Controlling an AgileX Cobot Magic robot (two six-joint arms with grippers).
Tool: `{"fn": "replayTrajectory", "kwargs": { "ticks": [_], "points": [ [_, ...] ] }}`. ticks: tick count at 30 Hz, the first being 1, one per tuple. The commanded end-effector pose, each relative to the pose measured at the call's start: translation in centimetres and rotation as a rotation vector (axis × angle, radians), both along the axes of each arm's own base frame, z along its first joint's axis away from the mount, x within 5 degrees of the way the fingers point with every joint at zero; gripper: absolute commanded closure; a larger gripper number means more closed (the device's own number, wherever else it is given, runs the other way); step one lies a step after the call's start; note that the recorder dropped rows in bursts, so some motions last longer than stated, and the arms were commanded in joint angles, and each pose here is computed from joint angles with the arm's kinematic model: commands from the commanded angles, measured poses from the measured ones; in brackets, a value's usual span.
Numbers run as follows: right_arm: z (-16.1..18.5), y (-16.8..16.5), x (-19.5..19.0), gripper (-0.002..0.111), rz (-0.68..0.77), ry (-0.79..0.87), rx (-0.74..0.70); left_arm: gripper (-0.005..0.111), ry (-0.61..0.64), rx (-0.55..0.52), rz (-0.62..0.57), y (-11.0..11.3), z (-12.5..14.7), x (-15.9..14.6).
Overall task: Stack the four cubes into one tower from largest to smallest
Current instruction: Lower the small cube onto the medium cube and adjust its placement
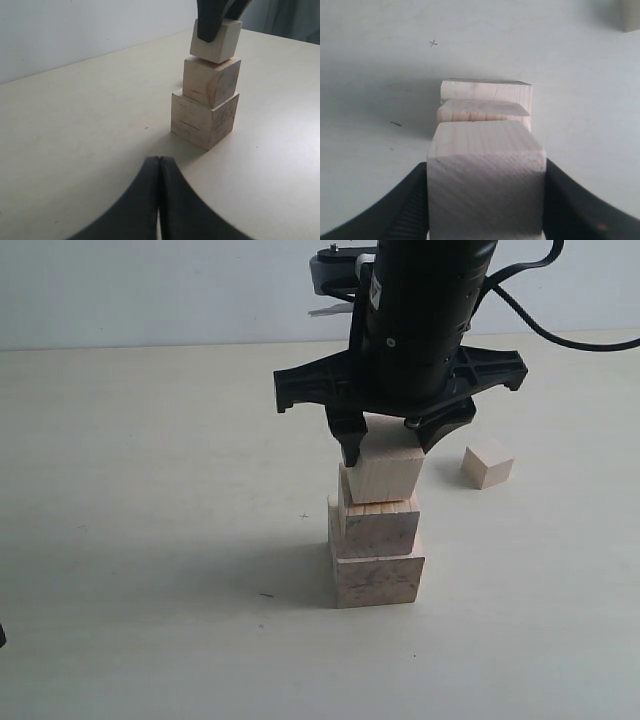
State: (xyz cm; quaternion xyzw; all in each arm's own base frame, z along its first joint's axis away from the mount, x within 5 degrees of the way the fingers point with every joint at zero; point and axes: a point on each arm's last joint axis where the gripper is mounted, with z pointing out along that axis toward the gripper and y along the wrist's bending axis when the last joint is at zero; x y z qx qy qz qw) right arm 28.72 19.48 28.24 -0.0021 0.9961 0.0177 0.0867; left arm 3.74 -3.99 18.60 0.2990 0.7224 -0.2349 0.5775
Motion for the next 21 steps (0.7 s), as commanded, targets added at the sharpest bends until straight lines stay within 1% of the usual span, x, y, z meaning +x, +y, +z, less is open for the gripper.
{"fn": "replayTrajectory", "kwargs": {
  "ticks": [1,15,18,21],
  "points": [
    [-0.49,0.12,0.13,0.098,0.001,0.005,-0.011,0.107,-0.004,-0.002,0.001,0.03,-0.06,-0.02],
    [-0.84,0.20,0.27,0.098,0.002,0.012,-0.019,0.107,-0.004,-0.002,0.001,0.03,-0.06,-0.02],
    [-0.84,0.20,0.27,0.093,0.002,0.012,-0.019,0.107,-0.004,-0.002,0.001,0.03,-0.06,-0.02],
    [-0.84,0.20,0.27,0.079,0.004,0.012,-0.019,0.107,-0.004,-0.002,0.001,0.03,-0.06,-0.02]
  ]
}}
